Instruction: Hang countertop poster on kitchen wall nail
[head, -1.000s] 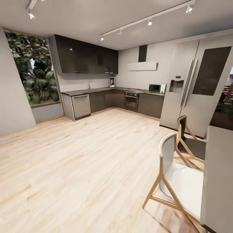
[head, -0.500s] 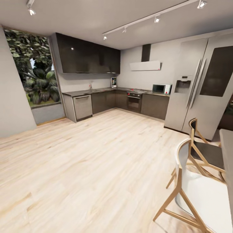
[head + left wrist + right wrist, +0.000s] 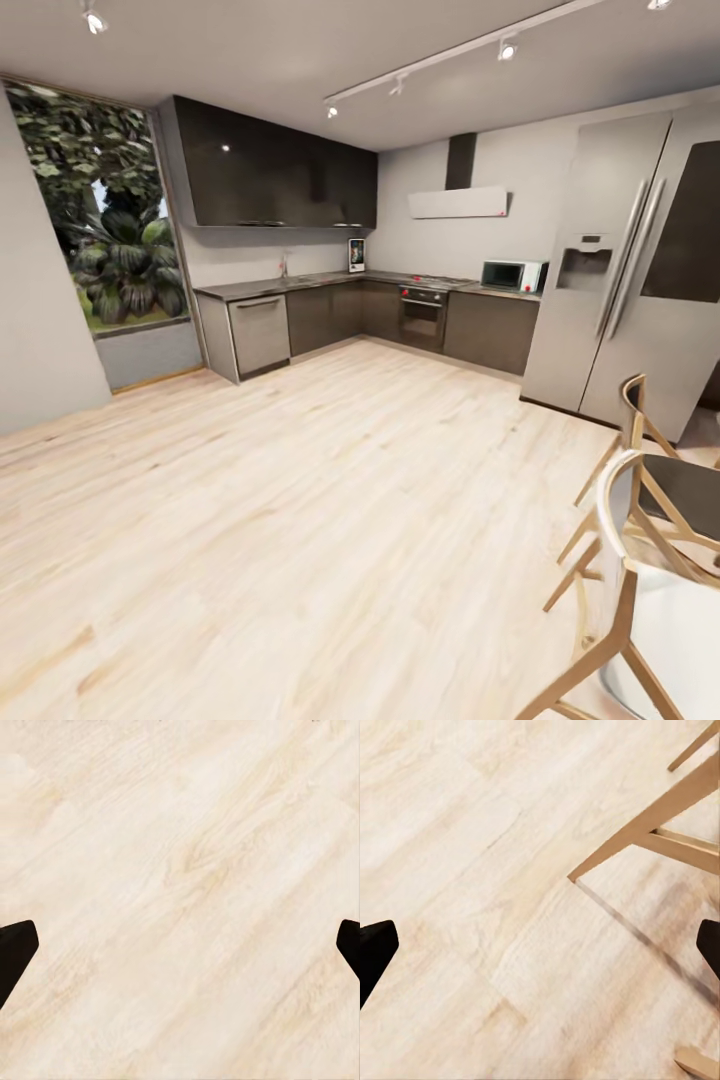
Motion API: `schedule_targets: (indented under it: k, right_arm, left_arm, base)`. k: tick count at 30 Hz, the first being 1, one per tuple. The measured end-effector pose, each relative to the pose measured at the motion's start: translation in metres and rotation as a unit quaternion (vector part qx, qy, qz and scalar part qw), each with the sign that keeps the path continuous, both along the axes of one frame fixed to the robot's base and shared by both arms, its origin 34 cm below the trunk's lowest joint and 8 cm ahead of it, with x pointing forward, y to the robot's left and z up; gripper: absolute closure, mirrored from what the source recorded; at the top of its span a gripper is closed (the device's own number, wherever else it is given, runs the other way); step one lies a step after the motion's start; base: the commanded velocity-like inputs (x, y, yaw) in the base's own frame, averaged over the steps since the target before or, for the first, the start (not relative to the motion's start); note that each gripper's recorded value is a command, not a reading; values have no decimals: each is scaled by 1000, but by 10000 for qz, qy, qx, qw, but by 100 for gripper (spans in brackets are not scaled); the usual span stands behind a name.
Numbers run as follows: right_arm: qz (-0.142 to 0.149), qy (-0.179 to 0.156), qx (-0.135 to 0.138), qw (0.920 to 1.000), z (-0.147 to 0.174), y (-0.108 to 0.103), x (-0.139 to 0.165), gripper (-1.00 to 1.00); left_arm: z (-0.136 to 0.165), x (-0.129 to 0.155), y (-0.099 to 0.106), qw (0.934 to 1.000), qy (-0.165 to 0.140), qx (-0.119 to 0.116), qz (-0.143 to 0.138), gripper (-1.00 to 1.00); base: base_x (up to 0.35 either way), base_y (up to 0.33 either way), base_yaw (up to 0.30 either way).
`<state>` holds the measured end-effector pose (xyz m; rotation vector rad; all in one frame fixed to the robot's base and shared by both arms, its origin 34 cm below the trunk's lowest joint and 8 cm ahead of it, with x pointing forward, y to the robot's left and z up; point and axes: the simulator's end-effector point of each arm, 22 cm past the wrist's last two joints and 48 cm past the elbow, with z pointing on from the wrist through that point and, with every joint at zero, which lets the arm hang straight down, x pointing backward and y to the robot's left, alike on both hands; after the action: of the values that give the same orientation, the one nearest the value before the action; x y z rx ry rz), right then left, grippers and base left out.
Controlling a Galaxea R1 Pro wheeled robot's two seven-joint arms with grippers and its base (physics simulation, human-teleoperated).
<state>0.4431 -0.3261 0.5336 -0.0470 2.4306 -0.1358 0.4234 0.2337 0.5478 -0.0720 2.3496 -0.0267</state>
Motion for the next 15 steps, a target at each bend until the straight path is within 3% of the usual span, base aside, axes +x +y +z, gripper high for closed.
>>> schedule_targets:
  k: [15]
  right_arm:
    - [9, -83, -1, 10000, 2, 0, 3, -100]
  left_arm:
    - [0, 0, 0, 10000, -3, 5, -3, -100]
  base:
    - [330, 36, 0]
